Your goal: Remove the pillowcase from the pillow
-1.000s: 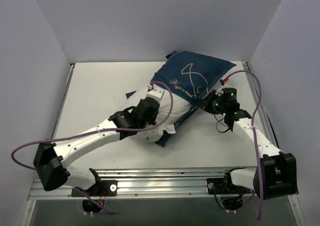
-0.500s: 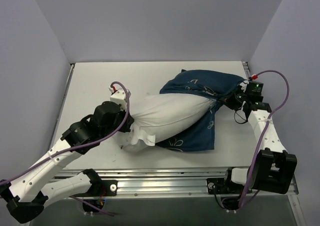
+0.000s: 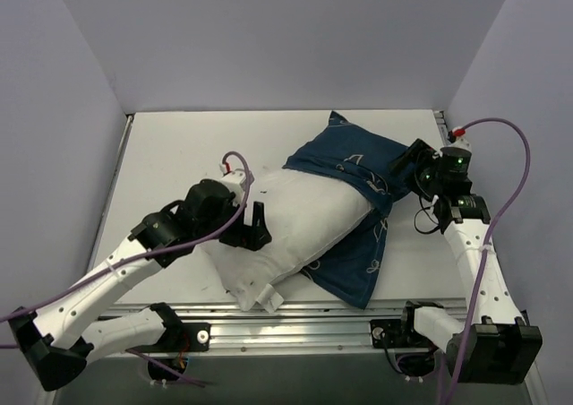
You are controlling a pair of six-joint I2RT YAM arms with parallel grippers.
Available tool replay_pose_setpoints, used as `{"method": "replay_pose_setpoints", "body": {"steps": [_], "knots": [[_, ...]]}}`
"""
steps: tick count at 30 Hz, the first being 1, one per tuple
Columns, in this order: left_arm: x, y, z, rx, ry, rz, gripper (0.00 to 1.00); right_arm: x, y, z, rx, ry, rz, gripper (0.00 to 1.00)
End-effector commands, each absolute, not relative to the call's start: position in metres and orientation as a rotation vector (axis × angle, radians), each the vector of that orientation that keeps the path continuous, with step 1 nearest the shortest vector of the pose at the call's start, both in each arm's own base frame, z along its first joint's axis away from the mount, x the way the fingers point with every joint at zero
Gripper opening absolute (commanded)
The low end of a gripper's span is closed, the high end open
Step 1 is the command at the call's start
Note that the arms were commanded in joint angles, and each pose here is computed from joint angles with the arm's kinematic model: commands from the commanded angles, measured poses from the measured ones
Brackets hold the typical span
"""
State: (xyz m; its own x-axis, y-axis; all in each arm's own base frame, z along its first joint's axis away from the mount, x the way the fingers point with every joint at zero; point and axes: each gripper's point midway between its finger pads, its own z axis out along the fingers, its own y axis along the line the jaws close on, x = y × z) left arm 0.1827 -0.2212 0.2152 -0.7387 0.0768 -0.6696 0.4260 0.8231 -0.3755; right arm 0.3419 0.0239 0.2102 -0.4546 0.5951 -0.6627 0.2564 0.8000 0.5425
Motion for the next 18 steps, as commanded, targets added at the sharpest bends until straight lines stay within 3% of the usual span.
{"method": "replay_pose_setpoints", "body": {"steps": [1,9,18], "knots": [[0.198,-0.255,0.259,0.392,2.248,-0.843,0.94,0.335,0.015,0.256,0.576,1.961,0.345,0.79],[0.252,-0.283,0.294,0.438,2.199,-0.871,0.94,0.33,0.079,0.267,0.279,2.001,0.47,0.92],[0.368,-0.264,0.238,0.462,2.264,-0.685,0.94,0.317,0.143,0.248,0.03,2.057,0.517,0.96]]}}
